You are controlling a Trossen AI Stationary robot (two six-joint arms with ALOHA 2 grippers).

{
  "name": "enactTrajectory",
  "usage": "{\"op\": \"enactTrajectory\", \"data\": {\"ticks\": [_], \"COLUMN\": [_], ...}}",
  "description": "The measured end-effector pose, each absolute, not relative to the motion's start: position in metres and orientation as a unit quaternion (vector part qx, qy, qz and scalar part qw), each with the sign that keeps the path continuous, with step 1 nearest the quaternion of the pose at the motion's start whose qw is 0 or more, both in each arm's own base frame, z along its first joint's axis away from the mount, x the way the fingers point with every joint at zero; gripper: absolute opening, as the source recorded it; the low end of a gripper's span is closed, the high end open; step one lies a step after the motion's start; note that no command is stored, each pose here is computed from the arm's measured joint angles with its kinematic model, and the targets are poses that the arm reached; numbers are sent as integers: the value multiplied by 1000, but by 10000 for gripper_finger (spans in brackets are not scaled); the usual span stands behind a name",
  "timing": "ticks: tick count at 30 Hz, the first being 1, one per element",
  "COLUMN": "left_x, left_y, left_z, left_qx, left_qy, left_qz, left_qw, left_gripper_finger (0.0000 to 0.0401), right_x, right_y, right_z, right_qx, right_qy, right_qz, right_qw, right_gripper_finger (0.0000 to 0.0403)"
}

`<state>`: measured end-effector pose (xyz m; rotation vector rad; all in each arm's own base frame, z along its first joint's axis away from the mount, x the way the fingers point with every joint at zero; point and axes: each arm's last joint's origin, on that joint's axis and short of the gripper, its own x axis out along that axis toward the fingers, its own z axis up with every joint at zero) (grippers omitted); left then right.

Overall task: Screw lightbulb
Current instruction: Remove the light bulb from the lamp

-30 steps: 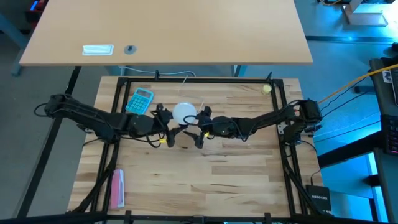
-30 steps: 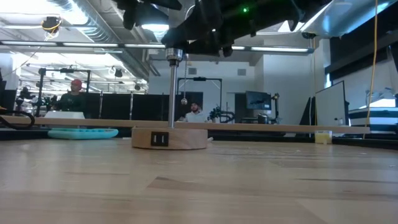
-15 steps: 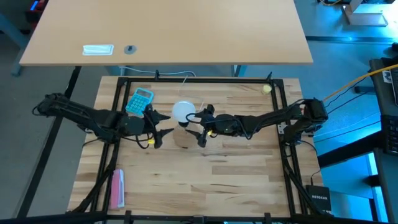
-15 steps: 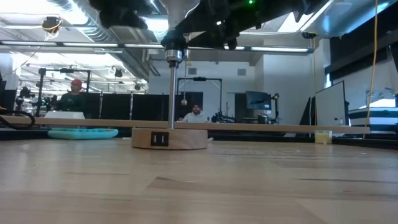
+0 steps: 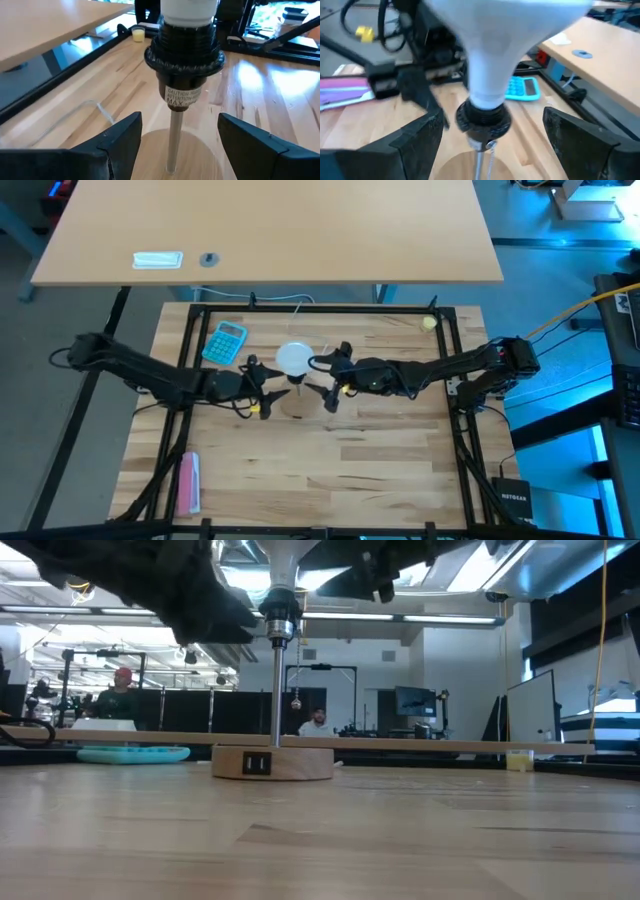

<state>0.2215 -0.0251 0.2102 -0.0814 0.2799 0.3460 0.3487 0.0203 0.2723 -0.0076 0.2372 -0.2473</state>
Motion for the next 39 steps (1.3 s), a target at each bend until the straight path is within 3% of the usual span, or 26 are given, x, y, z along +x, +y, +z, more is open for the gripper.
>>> {"op": "enactTrajectory", "data": {"ticks": [16,19,24,34,39], "left_x": [259,263,268,270,270], "left_y": [-16,-16,-13,-14,-14], "left_z": [194,194,193,193,192], "left_qx": [-42,-39,-31,-30,-34], "left_qy": [61,63,67,68,67], "left_qz": [169,169,176,175,176], "left_qw": [983,983,982,982,982], "left_gripper_finger": [248,219,140,138,139], "right_x": [349,349,359,389,395], "right_y": [19,19,24,34,33], "right_z": [274,273,265,274,273], "right_qx": [8,22,39,43,65], "right_qy": [108,103,91,82,76], "right_qz": [-151,-153,-153,-229,-245], "right_qw": [983,983,983,969,964], "right_gripper_finger": [341,341,341,338,300]}}
